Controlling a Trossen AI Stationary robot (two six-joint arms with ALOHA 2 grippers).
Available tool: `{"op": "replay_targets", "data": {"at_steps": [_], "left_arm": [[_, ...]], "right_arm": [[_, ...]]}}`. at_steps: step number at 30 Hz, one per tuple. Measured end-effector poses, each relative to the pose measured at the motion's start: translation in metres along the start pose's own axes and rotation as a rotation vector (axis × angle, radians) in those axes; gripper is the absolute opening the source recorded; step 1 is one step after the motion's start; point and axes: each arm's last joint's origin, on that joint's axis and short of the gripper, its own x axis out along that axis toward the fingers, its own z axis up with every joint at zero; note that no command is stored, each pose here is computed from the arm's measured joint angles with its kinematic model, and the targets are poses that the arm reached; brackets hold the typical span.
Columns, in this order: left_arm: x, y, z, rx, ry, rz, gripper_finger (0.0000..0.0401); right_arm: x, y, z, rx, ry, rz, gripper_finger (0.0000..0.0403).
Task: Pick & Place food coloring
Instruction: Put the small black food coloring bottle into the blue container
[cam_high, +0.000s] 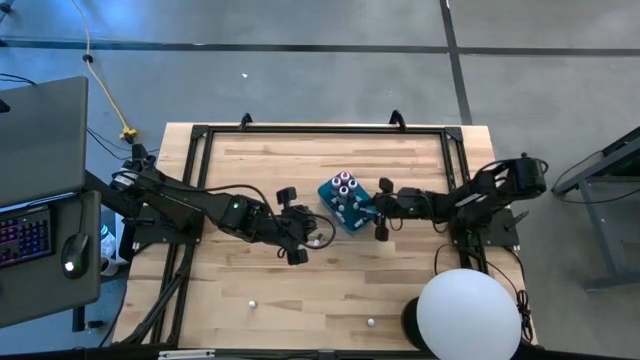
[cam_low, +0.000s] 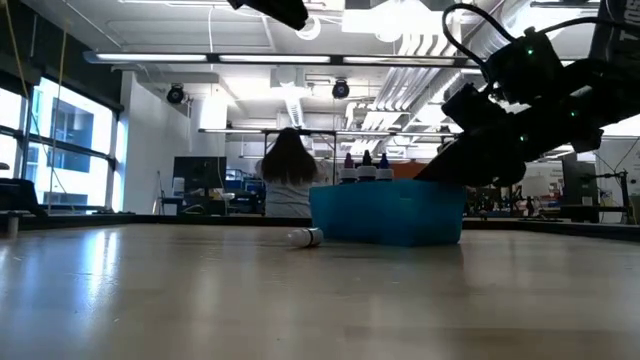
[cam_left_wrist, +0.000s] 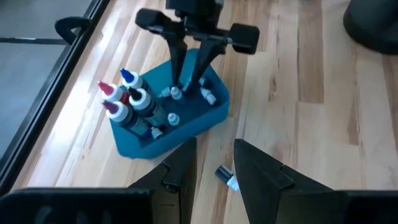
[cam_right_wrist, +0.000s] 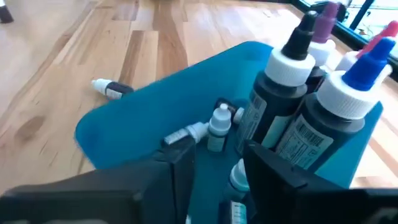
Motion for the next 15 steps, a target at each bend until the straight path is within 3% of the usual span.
{"op": "replay_targets", "data": {"at_steps": [7,11,15], "left_arm": [[-0.004,0.003,-0.012,0.023,0.127,-0.055,0.0103],[-0.023,0.017,-0.019,-0.029,0.184,0.015,0.0103],[-0.043,0.033,-0.025,-0.089,0.112,0.122,0.0103]], "right_arm": [[-0.004,0.001,0.018,-0.026,-0.147,0.069,0.0159],[-0.003,0.015,0.033,-0.049,-0.216,0.287,0.0158],[-0.001,0.047,0.045,-0.079,-0.209,0.511,0.0154]]}}
